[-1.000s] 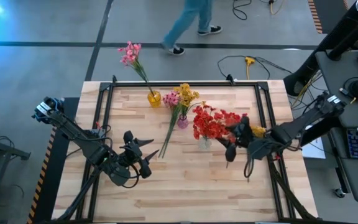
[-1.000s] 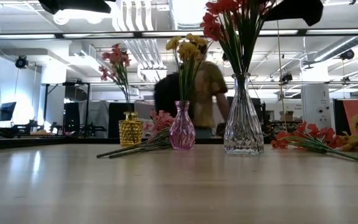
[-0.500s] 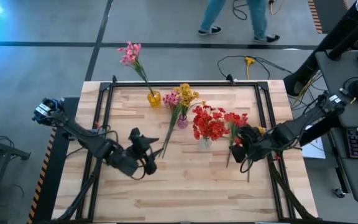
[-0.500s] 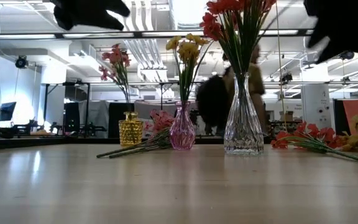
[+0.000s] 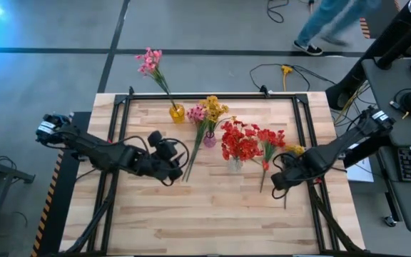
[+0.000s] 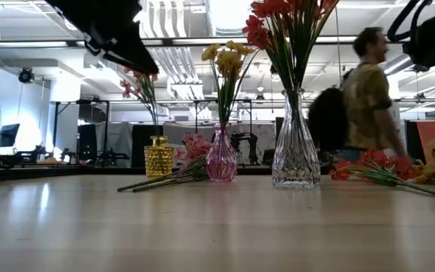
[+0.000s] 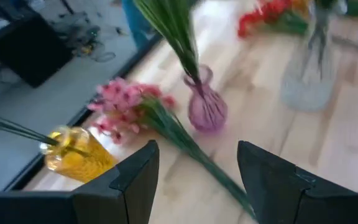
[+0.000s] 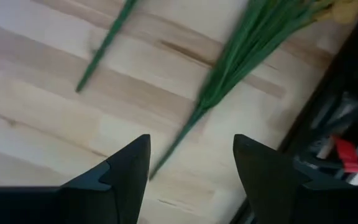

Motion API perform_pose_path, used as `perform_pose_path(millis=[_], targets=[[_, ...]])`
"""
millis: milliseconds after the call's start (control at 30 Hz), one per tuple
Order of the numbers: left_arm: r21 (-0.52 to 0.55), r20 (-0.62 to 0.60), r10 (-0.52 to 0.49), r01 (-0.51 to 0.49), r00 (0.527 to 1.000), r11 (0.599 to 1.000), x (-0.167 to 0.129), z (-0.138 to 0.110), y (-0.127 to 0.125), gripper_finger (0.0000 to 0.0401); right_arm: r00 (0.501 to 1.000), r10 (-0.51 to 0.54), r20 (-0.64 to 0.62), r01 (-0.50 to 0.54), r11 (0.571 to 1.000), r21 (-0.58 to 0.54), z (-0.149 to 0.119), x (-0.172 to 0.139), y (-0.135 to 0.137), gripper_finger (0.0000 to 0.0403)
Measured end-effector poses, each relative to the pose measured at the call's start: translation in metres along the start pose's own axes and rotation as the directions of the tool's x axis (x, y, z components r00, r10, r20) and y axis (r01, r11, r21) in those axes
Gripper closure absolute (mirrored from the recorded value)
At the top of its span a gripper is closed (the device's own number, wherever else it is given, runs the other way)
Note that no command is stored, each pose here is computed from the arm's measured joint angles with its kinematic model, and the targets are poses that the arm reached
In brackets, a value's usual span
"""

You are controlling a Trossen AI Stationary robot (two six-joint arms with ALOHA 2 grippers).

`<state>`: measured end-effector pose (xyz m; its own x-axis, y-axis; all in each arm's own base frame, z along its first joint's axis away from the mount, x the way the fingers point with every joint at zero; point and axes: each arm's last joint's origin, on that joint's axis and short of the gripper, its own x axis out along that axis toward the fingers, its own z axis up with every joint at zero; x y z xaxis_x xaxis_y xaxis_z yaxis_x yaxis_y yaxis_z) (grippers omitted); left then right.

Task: Sort flowers into vase by color
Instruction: Put the yellow flowers into the violet vase

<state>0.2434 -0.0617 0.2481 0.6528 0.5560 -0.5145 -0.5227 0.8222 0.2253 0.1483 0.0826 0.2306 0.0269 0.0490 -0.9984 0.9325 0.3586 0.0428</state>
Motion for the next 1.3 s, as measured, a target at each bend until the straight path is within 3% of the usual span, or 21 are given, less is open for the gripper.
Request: perform_pose_path(millis=[167,233,367,633,1000,1300], targets=[[0.063,-0.101,-0.216,0.223,0.971,0.973,0.000,-0.003,-0.007,0.0201,0.999,-0.035,-0.005,0.035,0.999,0.006,0.001,0.003,-0.002,0.0182],[0.098,-0.111,-0.237,0.248,0.965,0.964,0.000,-0.004,-0.008,0.0201,0.998,-0.053,-0.012,0.054,0.998,0.013,0.002,0.007,-0.004,0.0182],[0.122,-0.053,-0.195,0.200,0.979,0.972,0.000,0.001,-0.007,0.0201,0.996,-0.076,-0.038,0.077,0.996,0.042,0.005,0.015,-0.007,0.0181],[0.211,0.040,-0.199,0.186,0.979,0.959,0.001,0.013,-0.006,0.0201,1.000,-0.009,0.019,0.007,0.996,0.089,0.007,0.026,0.000,0.0181],[0.194,0.095,-0.160,0.140,0.982,0.971,-0.001,0.023,0.011,0.0201,0.990,-0.138,0.038,0.137,0.990,0.010,0.004,0.066,0.027,0.0181],[0.166,0.092,-0.153,0.136,0.984,0.977,-0.005,0.020,0.017,0.0201,0.979,-0.203,0.027,0.203,0.979,0.015,0.005,0.073,0.016,0.0181]])
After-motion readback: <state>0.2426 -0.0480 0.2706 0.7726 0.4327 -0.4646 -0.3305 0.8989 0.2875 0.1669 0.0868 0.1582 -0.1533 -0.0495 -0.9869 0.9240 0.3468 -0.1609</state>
